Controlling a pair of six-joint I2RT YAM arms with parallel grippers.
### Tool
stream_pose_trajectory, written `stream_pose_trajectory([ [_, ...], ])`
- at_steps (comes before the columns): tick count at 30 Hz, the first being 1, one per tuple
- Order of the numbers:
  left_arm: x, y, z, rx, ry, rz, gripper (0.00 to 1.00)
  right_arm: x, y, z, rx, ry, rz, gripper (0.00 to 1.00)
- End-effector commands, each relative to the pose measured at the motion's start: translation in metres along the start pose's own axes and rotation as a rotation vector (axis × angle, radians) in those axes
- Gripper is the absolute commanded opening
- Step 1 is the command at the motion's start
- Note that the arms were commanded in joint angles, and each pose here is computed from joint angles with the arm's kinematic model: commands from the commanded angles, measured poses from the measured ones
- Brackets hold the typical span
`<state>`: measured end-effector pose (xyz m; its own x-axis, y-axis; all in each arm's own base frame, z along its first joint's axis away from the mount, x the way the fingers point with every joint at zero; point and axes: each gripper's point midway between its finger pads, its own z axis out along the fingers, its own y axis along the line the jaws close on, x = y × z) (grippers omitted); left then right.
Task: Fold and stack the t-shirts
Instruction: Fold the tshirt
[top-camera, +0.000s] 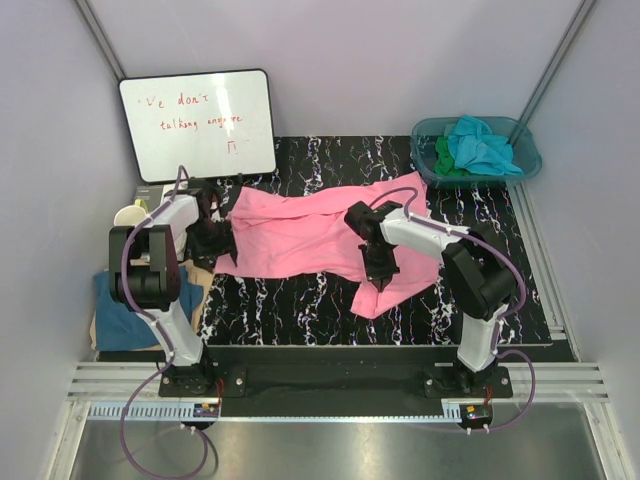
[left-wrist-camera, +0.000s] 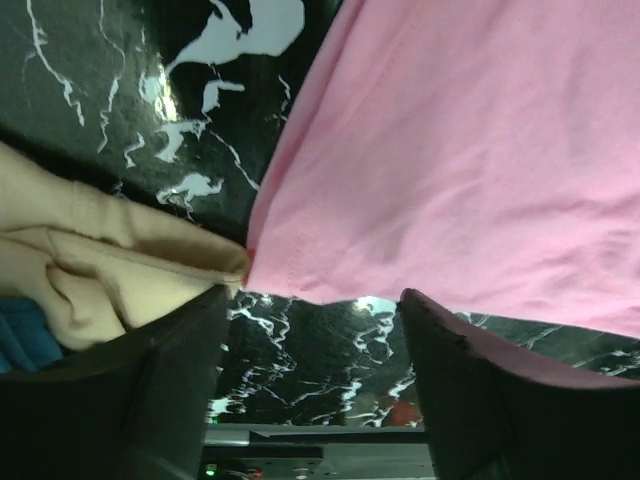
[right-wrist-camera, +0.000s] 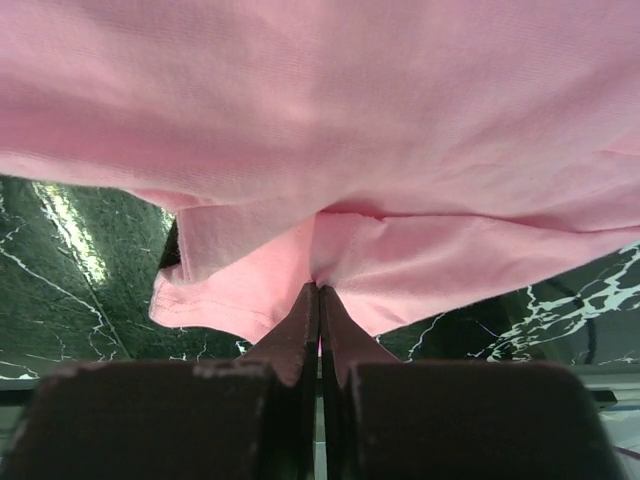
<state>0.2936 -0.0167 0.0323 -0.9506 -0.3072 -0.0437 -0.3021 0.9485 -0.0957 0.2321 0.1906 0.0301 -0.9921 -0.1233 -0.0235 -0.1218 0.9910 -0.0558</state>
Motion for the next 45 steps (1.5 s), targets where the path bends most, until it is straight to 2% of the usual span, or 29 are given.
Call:
stream_pose_trajectory([
  [1, -0.014, -0.002, 0.000, 0.002, -0.019, -0.003, 0.41, -0.018, -0.003, -0.039, 0.007, -0.129, 0.001, 0.00],
  [2, -0.013, -0.002, 0.002, 0.002, -0.013, -0.005, 0.09, -0.019, -0.006, -0.044, 0.024, -0.139, -0.001, 0.00],
  [3, -0.013, -0.002, 0.002, 0.000, -0.013, -0.005, 0.00, -0.020, -0.009, -0.047, 0.032, -0.147, 0.006, 0.00],
  [12, -0.026, -0.014, -0.037, 0.065, -0.115, 0.028, 0.00, -0.022, -0.026, -0.084, 0.061, -0.251, 0.055, 0.00],
  [19, -0.031, -0.022, -0.069, 0.104, -0.201, 0.022, 0.00, -0.029, -0.054, -0.113, 0.141, -0.378, 0.108, 0.00],
  [24, -0.053, -0.032, -0.080, 0.128, -0.244, 0.009, 0.00, -0.043, -0.084, -0.123, 0.211, -0.432, 0.182, 0.00],
  [32, -0.108, -0.060, -0.099, 0.202, -0.317, -0.004, 0.00, -0.092, -0.135, -0.132, 0.292, -0.510, 0.250, 0.00],
  [37, -0.138, -0.078, -0.096, 0.237, -0.327, -0.003, 0.00, -0.132, -0.156, -0.141, 0.303, -0.563, 0.271, 0.00],
  [45, -0.161, -0.087, -0.067, 0.227, -0.282, -0.017, 0.00, -0.187, -0.172, -0.120, 0.326, -0.560, 0.283, 0.00],
])
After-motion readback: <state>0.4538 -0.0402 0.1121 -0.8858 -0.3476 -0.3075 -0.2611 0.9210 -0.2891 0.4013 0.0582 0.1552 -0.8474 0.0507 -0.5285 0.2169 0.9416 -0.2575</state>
